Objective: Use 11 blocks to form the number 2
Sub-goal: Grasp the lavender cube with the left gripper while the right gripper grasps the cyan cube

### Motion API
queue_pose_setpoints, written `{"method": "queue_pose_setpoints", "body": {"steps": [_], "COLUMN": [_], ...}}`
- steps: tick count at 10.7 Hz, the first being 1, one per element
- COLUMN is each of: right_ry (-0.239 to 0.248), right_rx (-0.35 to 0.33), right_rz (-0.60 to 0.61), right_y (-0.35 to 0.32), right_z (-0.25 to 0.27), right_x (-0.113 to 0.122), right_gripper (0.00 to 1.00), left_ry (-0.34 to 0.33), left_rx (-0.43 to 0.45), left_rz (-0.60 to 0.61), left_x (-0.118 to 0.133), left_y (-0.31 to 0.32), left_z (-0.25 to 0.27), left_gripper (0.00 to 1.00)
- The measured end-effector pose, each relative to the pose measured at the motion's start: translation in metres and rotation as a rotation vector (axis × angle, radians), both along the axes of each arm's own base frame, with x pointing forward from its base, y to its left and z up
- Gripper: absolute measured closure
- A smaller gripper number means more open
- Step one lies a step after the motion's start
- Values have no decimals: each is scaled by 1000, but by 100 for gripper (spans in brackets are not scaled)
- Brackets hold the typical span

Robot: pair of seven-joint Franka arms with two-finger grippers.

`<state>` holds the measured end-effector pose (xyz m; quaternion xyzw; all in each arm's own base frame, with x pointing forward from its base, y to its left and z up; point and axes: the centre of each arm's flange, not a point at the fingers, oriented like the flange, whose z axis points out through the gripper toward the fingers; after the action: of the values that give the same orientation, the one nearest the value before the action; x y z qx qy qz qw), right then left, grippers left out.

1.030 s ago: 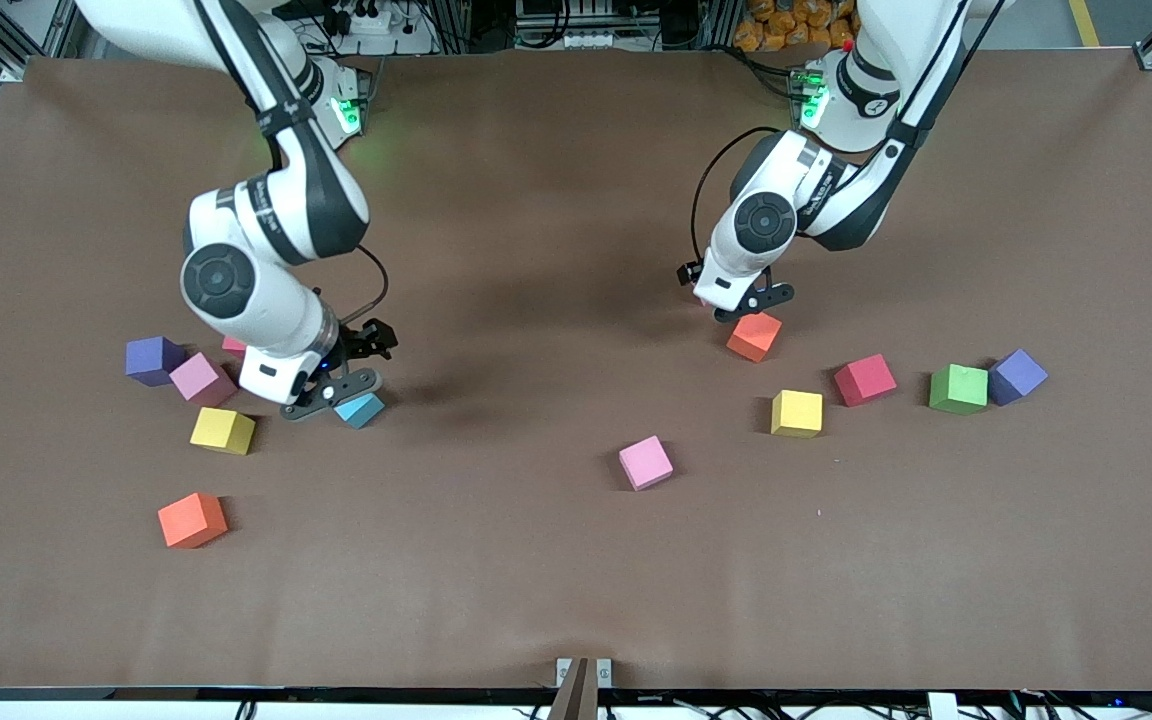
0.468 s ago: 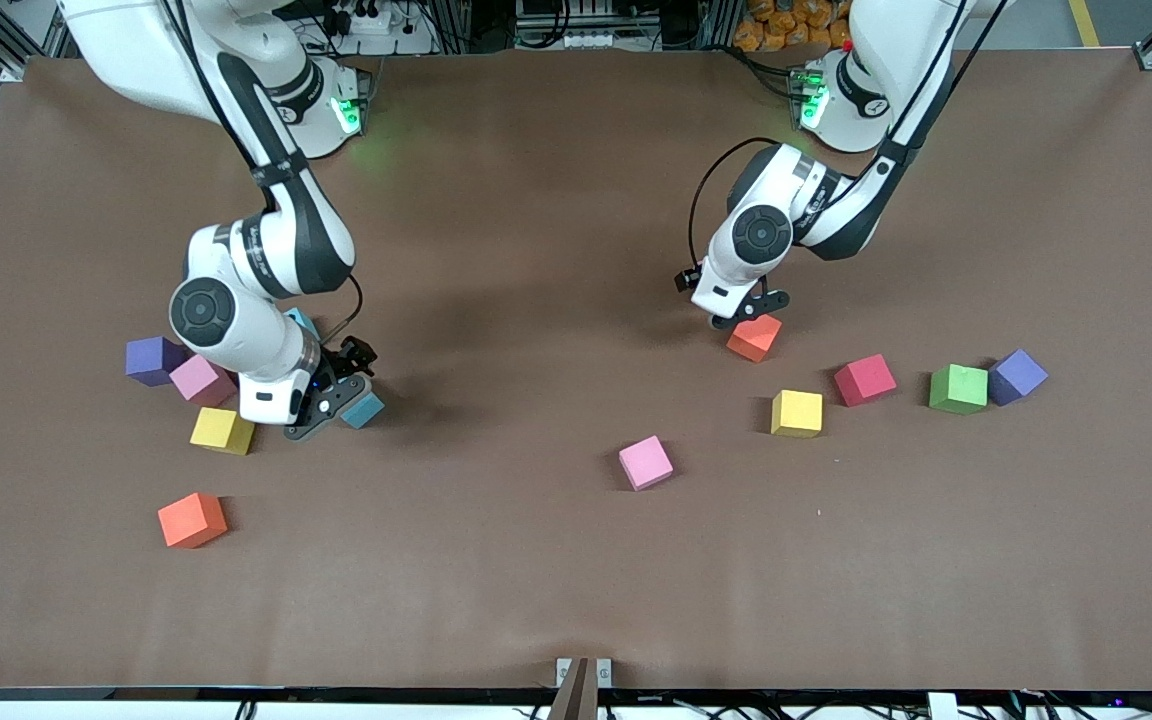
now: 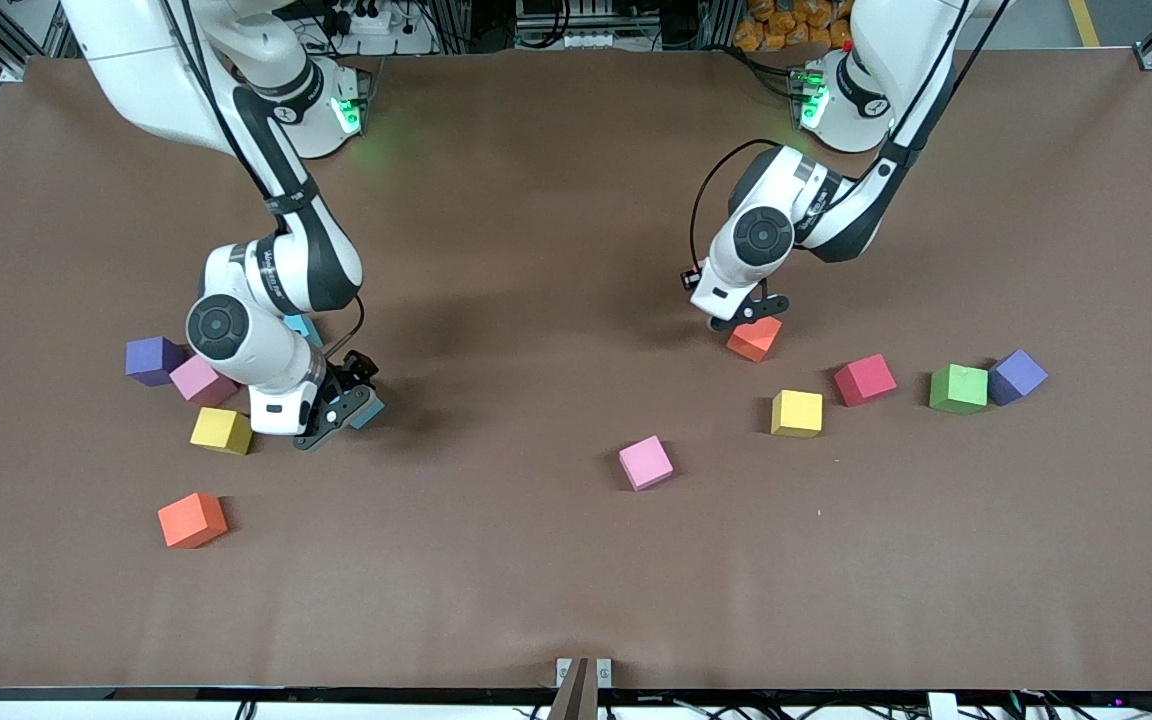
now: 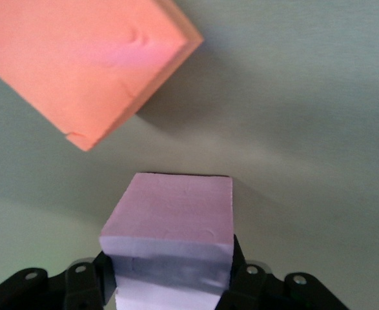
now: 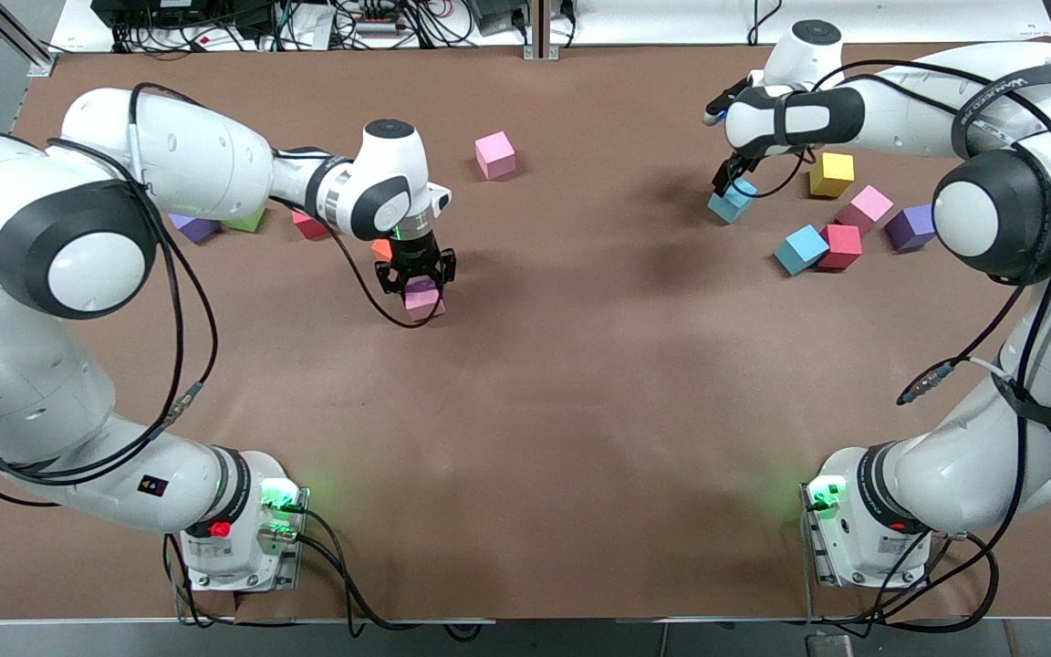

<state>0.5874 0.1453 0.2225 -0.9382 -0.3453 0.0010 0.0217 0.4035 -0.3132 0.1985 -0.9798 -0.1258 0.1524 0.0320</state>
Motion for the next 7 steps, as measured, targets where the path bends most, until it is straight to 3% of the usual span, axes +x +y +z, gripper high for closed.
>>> {"method": "queue_pose_setpoints", "body": {"steps": [3,6,7], "right_ry": [-3,4,4], "right_rx": [-5,-8,-7], "right_rz": [-2,4,12], "right_y": [-3,-3,-2], "right_z": [-15,-23,-23], "right_x": [-8,-14,-14], "right_gripper": [0,1,14], "left_ry": [-3,-64,-71], "left_rx": [-21,-87,-99], "left_rz": [-79,-123,-140], "left_x": [6,13,11], "left_y": [-47,-87,-98], "left_z": [51,93,98], "left_gripper": [35,39,39]}}
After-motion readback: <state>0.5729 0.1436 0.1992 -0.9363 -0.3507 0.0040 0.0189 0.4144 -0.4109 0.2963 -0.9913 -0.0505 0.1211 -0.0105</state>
